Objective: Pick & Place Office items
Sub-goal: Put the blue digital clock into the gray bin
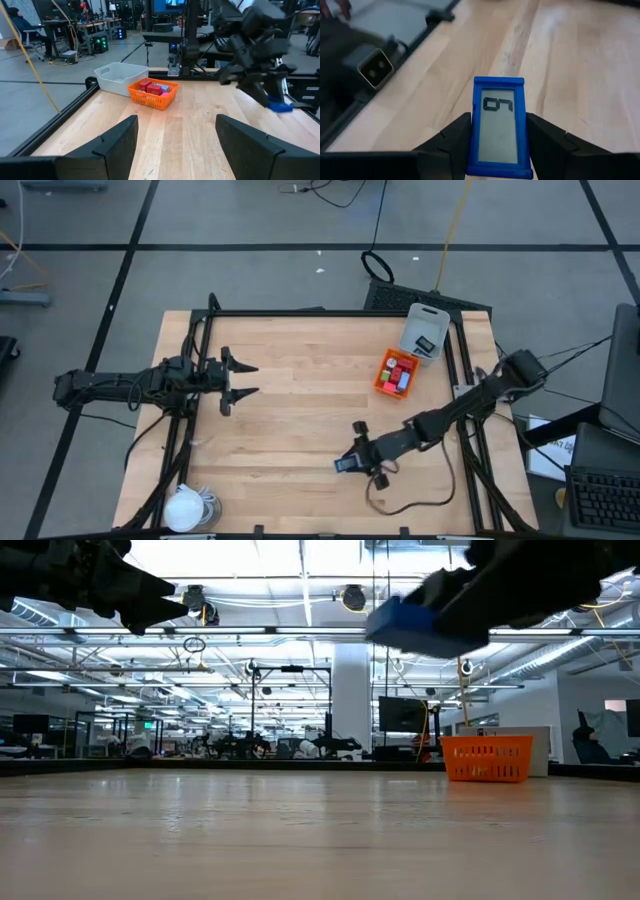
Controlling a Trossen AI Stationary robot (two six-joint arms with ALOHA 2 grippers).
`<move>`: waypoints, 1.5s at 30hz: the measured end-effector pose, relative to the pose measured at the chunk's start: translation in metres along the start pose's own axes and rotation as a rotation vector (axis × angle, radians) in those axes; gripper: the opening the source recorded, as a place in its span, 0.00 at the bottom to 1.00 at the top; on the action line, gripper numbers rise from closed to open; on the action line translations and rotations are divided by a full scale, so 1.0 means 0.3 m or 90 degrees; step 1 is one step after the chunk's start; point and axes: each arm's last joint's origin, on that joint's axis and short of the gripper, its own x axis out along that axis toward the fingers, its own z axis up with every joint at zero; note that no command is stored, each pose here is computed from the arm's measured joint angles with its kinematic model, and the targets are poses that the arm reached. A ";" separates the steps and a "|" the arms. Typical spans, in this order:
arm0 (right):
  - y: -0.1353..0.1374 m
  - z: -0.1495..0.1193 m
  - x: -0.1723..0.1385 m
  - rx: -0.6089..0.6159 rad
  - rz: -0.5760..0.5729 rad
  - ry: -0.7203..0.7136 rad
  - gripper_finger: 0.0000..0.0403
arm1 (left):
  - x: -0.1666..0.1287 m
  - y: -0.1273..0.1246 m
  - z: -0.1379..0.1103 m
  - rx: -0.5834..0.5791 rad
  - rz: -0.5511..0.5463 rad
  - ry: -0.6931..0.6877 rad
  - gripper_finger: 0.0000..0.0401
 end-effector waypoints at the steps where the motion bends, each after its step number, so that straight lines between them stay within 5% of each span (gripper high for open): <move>1: -0.003 -0.013 -0.019 0.009 0.001 -0.019 0.39 | 0.000 0.000 0.000 0.000 0.000 0.000 0.68; 14: -0.045 -0.243 -0.329 0.121 0.036 -0.276 0.37 | 0.000 0.000 0.000 0.000 0.000 0.000 0.68; 25: -0.061 -0.335 -0.423 0.129 -0.004 -0.390 0.37 | 0.000 0.000 0.000 0.000 0.000 0.000 0.68; 45: -0.124 -0.324 -0.495 0.236 -0.427 -0.450 0.40 | 0.000 0.000 0.000 0.000 0.000 0.000 0.68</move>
